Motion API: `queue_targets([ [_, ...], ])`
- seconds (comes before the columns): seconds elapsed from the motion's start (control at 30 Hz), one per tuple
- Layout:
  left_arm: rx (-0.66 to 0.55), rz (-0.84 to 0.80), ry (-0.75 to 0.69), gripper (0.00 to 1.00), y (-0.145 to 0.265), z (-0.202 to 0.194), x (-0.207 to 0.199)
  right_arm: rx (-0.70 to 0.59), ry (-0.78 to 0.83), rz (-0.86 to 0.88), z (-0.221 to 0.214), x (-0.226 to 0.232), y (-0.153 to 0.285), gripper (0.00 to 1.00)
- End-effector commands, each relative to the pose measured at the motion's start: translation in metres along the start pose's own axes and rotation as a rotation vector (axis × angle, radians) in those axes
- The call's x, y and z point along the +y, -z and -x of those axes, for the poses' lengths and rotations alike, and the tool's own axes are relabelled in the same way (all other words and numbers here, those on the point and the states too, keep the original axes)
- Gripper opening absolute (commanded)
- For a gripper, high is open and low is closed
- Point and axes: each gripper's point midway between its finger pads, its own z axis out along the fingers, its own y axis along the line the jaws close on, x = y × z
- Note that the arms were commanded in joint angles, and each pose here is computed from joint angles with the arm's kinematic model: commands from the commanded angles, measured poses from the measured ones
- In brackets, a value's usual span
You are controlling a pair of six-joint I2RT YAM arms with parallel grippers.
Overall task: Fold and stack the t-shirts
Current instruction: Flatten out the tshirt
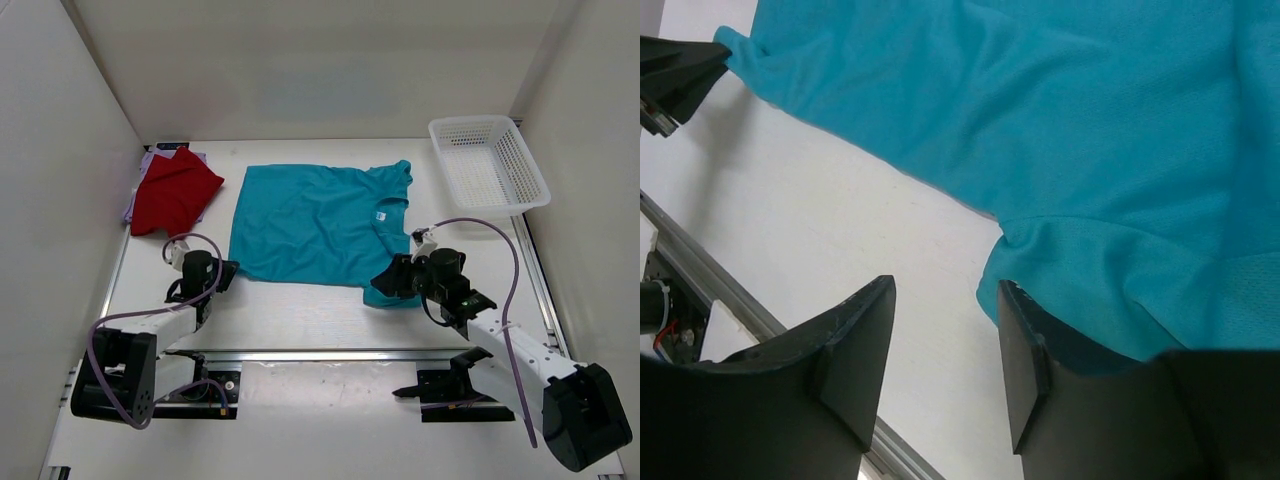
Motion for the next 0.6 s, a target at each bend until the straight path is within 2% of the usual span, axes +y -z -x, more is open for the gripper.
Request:
queue_targets([
  [0.0,-0.036,-0.057,-0.015,0.18,-0.002,0.012,-0.026,-0.064,0.016,0.001,0.021,0.005,0.003,0.45],
  [0.07,-0.047,-0.083,-0.035,0.02,0.000,0.019,-0.038,-0.059,0.001,-0.075,0.017,-0.010,0.008,0.47],
  [0.1,-0.052,-0.084,-0.063,0.00,0.000,0.022,-0.040,-0.088,0.003,-0.118,0.025,-0.016,0.010,0.47],
  [0.23,-0.128,-0.108,-0.196,0.00,0.006,0.059,-0.073,-0.077,0.013,-0.288,0.018,-0.037,0.031,0.47],
  [0.3,-0.152,-0.130,-0.215,0.00,0.011,0.073,-0.083,-0.092,0.016,-0.323,0.018,-0.039,0.038,0.45],
  [0.43,-0.142,-0.154,-0.227,0.00,0.014,0.070,-0.083,-0.043,-0.048,-0.410,0.002,-0.058,0.052,0.27],
  [0.47,-0.123,-0.149,-0.222,0.00,0.013,0.063,-0.074,-0.037,-0.060,-0.421,-0.001,-0.062,0.053,0.18],
  [0.5,-0.112,-0.184,-0.218,0.00,0.015,0.057,-0.081,-0.019,-0.073,-0.416,-0.005,-0.062,0.053,0.04],
  [0.53,-0.094,-0.181,-0.216,0.00,0.014,0.050,-0.075,-0.002,-0.103,-0.424,-0.012,-0.066,0.053,0.02],
  [0.57,-0.082,-0.185,-0.211,0.00,0.015,0.043,-0.070,0.012,-0.137,-0.401,-0.014,-0.065,0.051,0.07],
])
